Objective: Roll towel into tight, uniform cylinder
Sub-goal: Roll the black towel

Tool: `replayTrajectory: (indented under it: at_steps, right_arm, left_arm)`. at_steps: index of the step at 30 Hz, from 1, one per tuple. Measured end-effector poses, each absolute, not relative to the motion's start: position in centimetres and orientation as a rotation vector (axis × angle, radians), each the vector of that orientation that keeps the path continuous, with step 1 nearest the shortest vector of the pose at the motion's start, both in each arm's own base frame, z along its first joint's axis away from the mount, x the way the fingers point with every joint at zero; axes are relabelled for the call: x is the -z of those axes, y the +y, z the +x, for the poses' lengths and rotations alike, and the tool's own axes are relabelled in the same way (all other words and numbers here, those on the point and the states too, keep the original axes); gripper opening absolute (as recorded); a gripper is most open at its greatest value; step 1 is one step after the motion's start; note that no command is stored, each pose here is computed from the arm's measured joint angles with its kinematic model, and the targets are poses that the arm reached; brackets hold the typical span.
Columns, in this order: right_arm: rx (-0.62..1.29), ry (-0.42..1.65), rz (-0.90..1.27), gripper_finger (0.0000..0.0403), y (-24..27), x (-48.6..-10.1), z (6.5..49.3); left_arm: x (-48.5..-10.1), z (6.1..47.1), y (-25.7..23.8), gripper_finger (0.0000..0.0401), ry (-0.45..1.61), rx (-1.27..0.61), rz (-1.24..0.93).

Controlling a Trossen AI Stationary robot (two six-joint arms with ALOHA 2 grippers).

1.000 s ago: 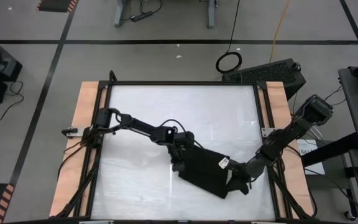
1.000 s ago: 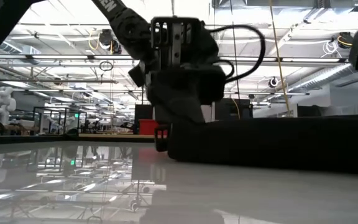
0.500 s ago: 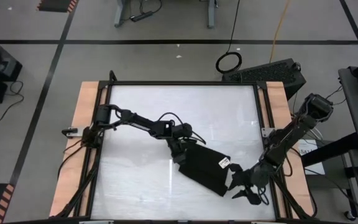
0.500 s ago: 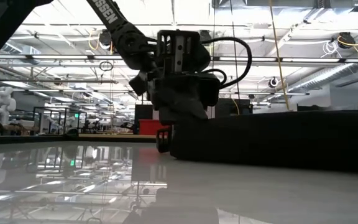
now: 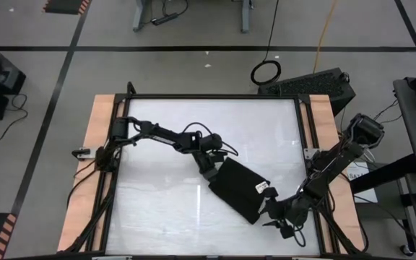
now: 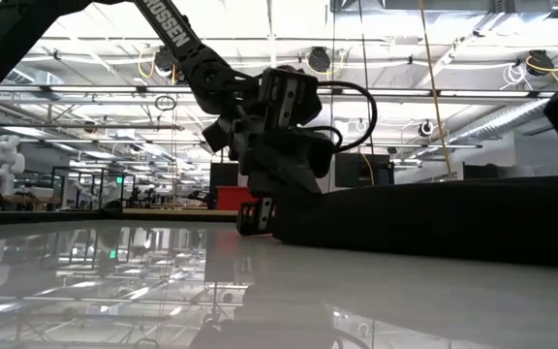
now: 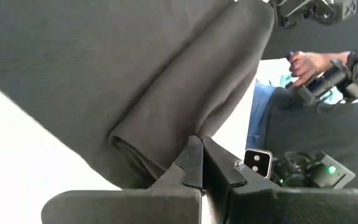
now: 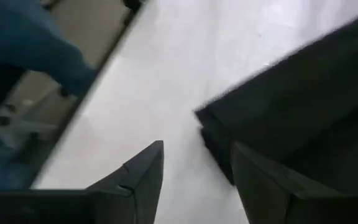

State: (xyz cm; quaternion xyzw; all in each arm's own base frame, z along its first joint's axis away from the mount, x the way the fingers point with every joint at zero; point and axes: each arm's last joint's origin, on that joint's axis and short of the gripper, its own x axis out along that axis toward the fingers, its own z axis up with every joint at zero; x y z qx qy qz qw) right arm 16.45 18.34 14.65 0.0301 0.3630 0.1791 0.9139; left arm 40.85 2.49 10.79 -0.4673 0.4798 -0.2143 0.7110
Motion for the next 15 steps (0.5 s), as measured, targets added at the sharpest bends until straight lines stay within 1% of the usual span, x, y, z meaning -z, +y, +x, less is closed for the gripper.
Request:
replayTrajectory:
  at_steps: [4, 8, 11, 15]
  right_arm:
    - [-0.284, 0.730, 0.015, 0.0201, 18.2, -13.9, 16.7]
    - [-0.268, 0.744, 0.000, 0.0215, 18.4, -13.1, 16.9]
    - [-0.263, 0.752, 0.004, 0.0216, 18.5, -12.6, 17.0]
    - [-0.223, 0.746, 0.034, 0.0204, 18.5, -12.3, 17.1]
  left_arm:
    - [-10.8, 40.9, 2.6, 0.0001, 1.066, 0.441, -1.049]
    - [-10.7, 40.9, 2.7, 0.0001, 1.067, 0.414, -1.054]
    - [-10.7, 40.9, 2.7, 0.0001, 1.069, 0.392, -1.060]
    - [-10.6, 40.9, 2.8, 0.0001, 1.077, 0.360, -1.076]
